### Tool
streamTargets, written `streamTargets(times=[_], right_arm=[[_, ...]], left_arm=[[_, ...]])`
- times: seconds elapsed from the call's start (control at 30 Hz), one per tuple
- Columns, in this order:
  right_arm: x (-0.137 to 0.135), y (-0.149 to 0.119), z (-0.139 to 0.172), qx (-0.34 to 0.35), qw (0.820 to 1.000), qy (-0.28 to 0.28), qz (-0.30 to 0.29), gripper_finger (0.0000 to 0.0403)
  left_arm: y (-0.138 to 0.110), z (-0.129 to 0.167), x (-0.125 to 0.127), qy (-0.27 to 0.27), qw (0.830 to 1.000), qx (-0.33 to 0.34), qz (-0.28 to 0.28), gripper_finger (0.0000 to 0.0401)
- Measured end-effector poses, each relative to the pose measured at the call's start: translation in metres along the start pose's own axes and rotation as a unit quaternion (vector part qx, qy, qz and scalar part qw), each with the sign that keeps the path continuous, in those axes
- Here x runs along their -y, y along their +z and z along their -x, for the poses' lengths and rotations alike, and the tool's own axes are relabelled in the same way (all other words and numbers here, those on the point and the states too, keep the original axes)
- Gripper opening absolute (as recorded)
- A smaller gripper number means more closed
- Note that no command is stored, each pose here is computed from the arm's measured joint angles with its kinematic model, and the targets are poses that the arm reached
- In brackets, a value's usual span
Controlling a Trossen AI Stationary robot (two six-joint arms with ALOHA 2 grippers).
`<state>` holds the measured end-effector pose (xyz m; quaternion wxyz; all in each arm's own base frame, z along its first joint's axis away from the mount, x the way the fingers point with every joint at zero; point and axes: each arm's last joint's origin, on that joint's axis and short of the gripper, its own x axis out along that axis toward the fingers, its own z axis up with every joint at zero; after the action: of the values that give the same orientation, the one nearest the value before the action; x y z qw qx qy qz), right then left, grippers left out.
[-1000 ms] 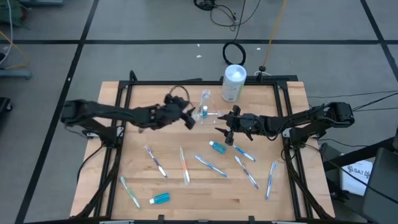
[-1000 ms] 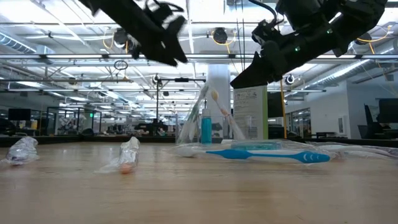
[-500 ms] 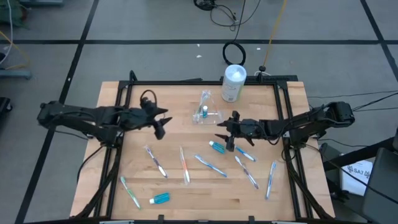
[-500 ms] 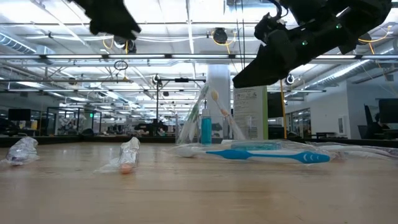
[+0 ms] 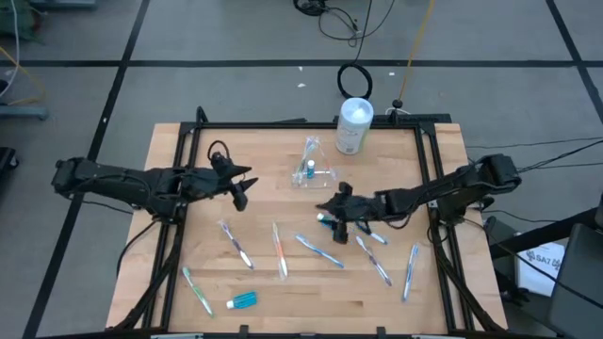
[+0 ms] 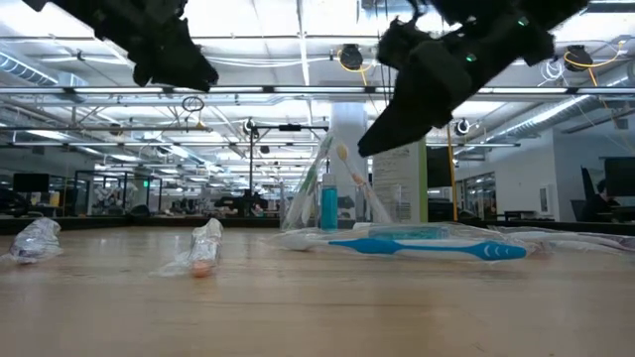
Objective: Pick & Place toothbrushing station
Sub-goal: Put the top blue mouthwash into the transparent organizer
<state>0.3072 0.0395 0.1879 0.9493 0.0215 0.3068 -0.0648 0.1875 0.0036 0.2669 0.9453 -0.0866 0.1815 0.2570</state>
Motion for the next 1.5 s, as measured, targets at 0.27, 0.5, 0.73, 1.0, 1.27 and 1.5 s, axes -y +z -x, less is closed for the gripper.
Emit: streamTargets(times=[0.27, 0.5, 0.73, 1.0, 1.27, 1.5], right_arm=[[-0.005, 0.016, -0.037, -0.129, 0.990, -0.026, -0.046, 0.0216], [0.012, 0.000, -0.061, -0.176, 0.981, -0.035, -0.073, 0.0216], [0.023, -0.006, -0.066, -0.198, 0.975, -0.051, -0.081, 0.0216], [0.023, -0.010, -0.064, -0.224, 0.968, -0.047, -0.103, 0.0216], [0.024, -0.015, -0.061, -0.246, 0.958, -0.064, -0.133, 0.0195], [0.025, -0.019, -0.061, -0.248, 0.953, -0.074, -0.155, 0.0146]], left_arm=[[0.002, -0.001, -0.002, 0.005, 1.000, 0.005, -0.006, 0.0195], [0.002, -0.001, -0.002, 0.005, 1.000, 0.004, -0.011, 0.0196], [0.002, -0.001, -0.002, 0.006, 1.000, 0.004, -0.027, 0.0196], [0.002, -0.001, -0.002, 0.006, 0.999, 0.004, -0.032, 0.0196], [0.002, -0.001, -0.002, 0.005, 0.999, 0.005, -0.031, 0.0196], [0.002, -0.001, -0.002, 0.006, 0.999, 0.005, -0.031, 0.0196]])
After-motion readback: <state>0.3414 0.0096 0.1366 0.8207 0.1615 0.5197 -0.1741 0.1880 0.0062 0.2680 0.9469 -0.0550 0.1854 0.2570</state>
